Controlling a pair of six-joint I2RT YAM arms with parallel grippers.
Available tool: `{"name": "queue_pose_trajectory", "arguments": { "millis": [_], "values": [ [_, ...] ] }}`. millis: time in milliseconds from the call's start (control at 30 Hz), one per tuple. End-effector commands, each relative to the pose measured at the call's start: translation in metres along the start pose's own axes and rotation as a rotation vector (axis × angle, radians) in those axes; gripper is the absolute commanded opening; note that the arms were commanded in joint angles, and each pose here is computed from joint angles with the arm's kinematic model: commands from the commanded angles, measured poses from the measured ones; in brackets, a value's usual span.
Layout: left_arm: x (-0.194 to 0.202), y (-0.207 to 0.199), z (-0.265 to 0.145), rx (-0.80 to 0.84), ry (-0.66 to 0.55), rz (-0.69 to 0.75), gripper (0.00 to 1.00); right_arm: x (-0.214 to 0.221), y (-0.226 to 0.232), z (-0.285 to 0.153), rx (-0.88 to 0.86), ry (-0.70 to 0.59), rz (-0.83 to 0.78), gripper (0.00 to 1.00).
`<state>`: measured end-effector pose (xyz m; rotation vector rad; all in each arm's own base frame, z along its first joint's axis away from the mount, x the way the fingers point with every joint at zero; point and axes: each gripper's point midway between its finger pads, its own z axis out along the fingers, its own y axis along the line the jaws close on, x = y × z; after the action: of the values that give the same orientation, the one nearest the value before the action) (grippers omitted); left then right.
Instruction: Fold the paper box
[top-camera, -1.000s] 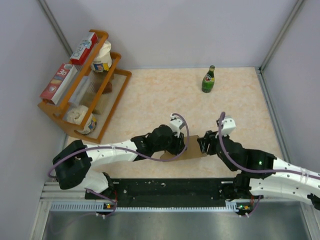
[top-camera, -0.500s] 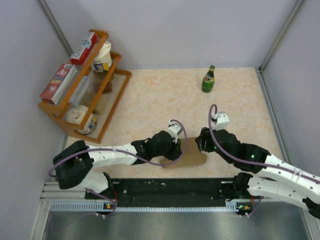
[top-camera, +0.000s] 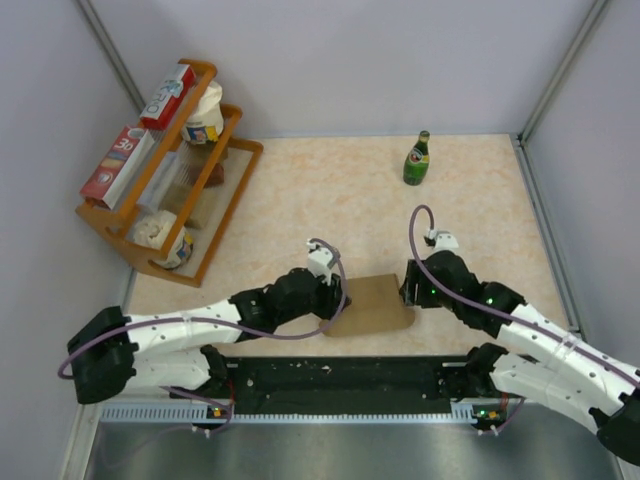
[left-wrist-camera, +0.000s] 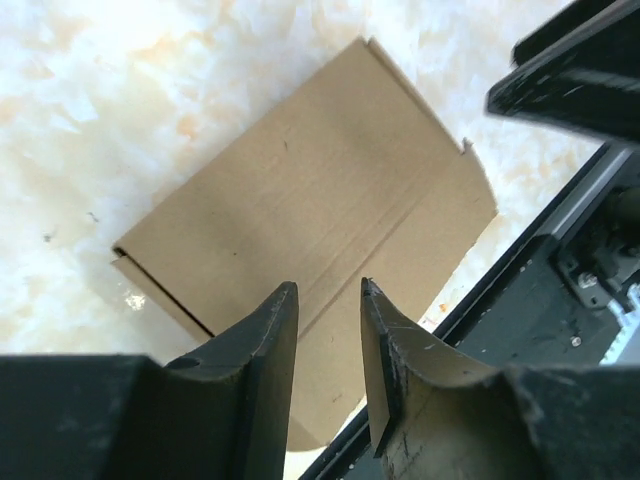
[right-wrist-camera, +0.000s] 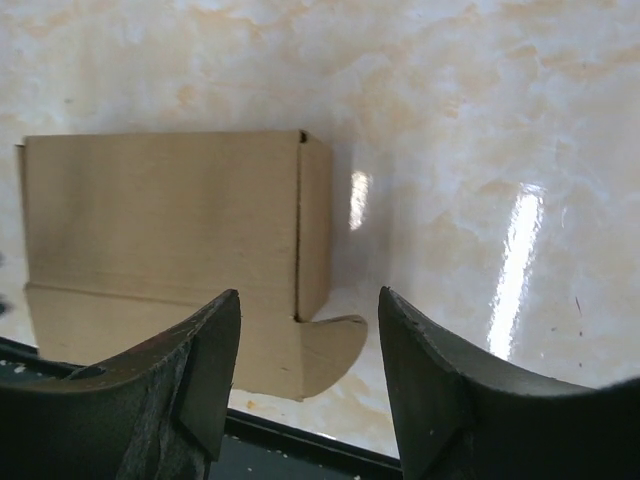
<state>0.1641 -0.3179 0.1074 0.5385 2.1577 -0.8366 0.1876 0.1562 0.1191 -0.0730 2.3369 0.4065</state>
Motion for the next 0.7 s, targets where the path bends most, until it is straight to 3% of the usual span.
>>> {"name": "queue_pose_trajectory", "arguments": {
  "millis": [0, 100, 300, 533, 667],
  "values": [
    [-0.032, 0.008, -0.028, -0.041, -0.163, -0.053, 0.37, 0.011, -0.014, 0.006, 0.018, 0.042, 0.049, 0.57],
    [-0.033, 0.030, -0.042, -0.141, -0.215, -0.116, 0.38, 0.017, -0.030, 0.012, 0.071, 0.061, 0.093, 0.57],
    [-0.008, 0.078, -0.062, -0.354, -0.211, -0.214, 0.30, 0.025, -0.059, 0.025, 0.191, 0.090, 0.203, 0.57],
    [0.006, 0.096, -0.055, -0.414, -0.163, -0.273, 0.20, 0.019, -0.058, 0.045, 0.186, 0.107, 0.204, 0.54],
    [0.007, 0.096, -0.039, -0.381, -0.123, -0.272, 0.08, 0.010, -0.052, 0.056, 0.157, 0.107, 0.150, 0.35]
  ]
}}
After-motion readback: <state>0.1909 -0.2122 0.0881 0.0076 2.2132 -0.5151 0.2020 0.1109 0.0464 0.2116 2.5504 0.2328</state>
